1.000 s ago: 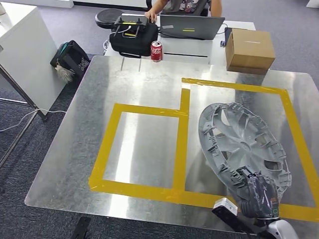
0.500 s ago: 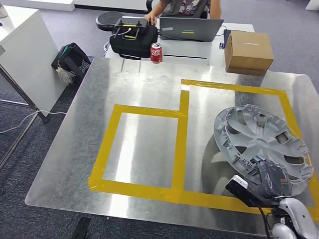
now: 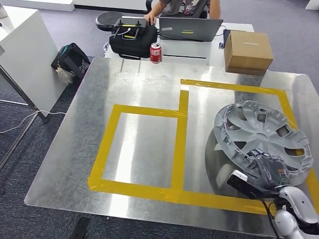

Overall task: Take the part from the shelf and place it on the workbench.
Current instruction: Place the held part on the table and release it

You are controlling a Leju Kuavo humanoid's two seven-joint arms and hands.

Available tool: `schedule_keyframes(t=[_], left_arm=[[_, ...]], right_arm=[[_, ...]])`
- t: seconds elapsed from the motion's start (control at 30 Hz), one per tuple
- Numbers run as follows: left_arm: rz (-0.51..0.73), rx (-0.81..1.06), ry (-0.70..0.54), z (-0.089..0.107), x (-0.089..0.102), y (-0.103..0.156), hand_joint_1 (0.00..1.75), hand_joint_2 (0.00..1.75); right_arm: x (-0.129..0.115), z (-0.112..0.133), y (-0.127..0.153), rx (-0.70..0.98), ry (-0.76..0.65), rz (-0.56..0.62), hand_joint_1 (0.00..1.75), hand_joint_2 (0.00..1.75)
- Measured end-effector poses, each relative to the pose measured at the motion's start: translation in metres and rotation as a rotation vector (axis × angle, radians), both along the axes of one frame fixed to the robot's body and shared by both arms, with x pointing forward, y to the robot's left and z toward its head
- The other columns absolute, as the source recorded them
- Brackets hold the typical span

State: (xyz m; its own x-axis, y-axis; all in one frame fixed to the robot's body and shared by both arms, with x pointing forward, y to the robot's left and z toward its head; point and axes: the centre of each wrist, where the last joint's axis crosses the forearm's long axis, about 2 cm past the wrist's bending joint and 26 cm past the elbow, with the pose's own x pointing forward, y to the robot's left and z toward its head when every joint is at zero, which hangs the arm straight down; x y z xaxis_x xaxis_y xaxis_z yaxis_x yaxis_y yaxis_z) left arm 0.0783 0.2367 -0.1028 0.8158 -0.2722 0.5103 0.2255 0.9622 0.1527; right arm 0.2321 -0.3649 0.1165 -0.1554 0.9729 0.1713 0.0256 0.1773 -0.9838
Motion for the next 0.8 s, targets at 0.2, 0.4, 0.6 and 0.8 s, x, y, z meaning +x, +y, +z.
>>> schedule_keyframes(t=[0.2,0.4,0.6,0.8], left_arm=[[0.015,0.007,0.0,0.0003,0.0015,-0.0001,0.0,0.0],[0.019,0.007,0.0,0.0003,0.0009,-0.0006,0.0,0.0],[0.023,0.022,-0.003,-0.0001,0.0014,0.0048,0.0,0.0],[0.024,0.021,-0.002,-0.0001,0.0012,0.0042,0.0,0.0]], right_arm=[[-0.0007,-0.0031,0.0034,-0.006,0.009,0.013,0.0,1.75],[-0.0022,-0.0077,0.0063,-0.014,0.027,0.02,0.0,1.75],[-0.0023,-0.0103,0.0078,-0.017,0.03,0.018,0.0,0.0],[-0.0026,-0.0106,0.0077,-0.018,0.03,0.016,0.0,0.0]])
